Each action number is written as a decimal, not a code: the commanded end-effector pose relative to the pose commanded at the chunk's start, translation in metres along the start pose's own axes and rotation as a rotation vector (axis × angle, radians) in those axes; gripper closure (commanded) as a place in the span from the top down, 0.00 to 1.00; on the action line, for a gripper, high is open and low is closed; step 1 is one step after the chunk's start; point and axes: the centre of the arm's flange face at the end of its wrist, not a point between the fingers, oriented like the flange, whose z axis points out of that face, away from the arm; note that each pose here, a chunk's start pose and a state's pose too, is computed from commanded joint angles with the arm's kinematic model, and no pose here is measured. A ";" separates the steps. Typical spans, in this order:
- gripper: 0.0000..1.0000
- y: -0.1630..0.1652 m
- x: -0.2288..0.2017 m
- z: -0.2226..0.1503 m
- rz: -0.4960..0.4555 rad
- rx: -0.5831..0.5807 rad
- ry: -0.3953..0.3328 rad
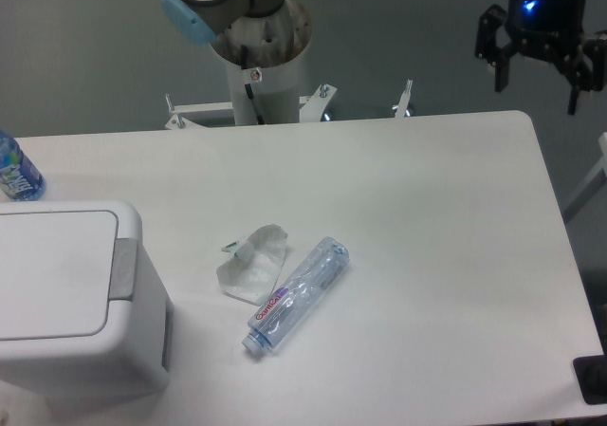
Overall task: Open the trash can
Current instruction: 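Move the open gripper over the table toward the white trash can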
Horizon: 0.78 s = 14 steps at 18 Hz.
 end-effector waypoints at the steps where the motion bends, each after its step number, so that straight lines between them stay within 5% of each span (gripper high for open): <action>1: 1.00 -0.001 0.001 0.000 0.001 0.000 0.000; 4: 1.00 -0.009 0.002 0.001 -0.005 0.054 0.005; 7: 1.00 -0.019 0.005 -0.001 -0.131 0.070 0.010; 14: 1.00 -0.113 0.036 -0.004 -0.337 0.123 0.027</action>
